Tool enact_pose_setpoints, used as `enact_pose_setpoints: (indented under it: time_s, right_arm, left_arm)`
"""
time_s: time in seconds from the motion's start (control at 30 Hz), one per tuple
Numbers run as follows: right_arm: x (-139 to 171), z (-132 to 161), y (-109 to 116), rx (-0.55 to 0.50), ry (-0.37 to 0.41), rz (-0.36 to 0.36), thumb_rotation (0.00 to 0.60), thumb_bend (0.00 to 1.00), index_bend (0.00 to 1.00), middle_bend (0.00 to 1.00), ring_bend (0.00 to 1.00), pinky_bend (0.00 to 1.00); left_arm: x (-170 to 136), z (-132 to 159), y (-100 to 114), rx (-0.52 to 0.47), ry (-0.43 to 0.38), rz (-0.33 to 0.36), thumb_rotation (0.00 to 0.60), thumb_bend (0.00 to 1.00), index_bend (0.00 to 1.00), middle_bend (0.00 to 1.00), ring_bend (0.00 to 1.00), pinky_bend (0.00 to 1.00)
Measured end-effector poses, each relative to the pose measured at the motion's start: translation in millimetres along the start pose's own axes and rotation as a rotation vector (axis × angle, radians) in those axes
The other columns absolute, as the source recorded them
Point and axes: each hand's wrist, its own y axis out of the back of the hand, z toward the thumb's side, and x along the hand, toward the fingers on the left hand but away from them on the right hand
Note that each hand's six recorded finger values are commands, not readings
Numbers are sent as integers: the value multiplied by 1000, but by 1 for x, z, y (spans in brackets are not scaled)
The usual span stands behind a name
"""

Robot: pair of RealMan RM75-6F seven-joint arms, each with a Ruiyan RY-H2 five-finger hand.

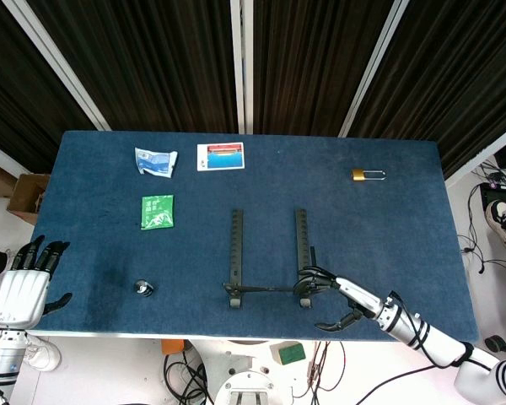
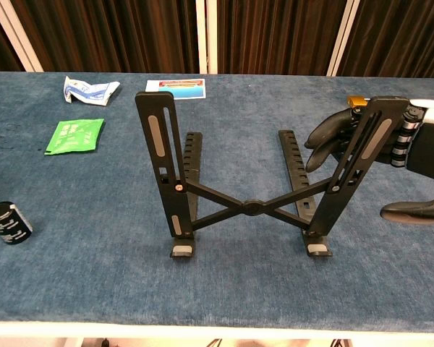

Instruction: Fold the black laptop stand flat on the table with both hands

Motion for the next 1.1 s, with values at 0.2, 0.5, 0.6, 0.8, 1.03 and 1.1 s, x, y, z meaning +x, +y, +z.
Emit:
enact_pose_setpoints:
  time_s: [0.2,0.5,0.6,0.8,1.03,1.1]
  right_arm:
    - [-2,2,1,-1,12,-7,600,193,270,319,72,26]
    - [-5,5,3,-39,30,-31,600,193,270,322,73,27]
    - [-6,5,2,-79,35,-38,600,193,270,321,73,28]
    - [-7,3,-1,-211,41,-30,600,193,167,254,65,28]
    - [-6,-1,2,-366,53,-16,600,135,0,148,0,0]
    - [-6,-3,5,-362,51,-20,600,106,0,146,0,0]
  left_arm:
    - [0,0,0,1,-1,-1,600,24,145,158,51,136]
    - [-1,2,1,0,-3,3,600,24,145,158,51,136]
    - [-1,3,1,2,-6,4,600,23,145,158,51,137]
    - [-2,2,0,-1,-4,2,600,24,146,158,51,137]
    - [-2,3,-1,-4,-5,0,600,24,145,158,51,136]
    - [-2,3,-2,-7,-5,-1,600,24,145,158,52,136]
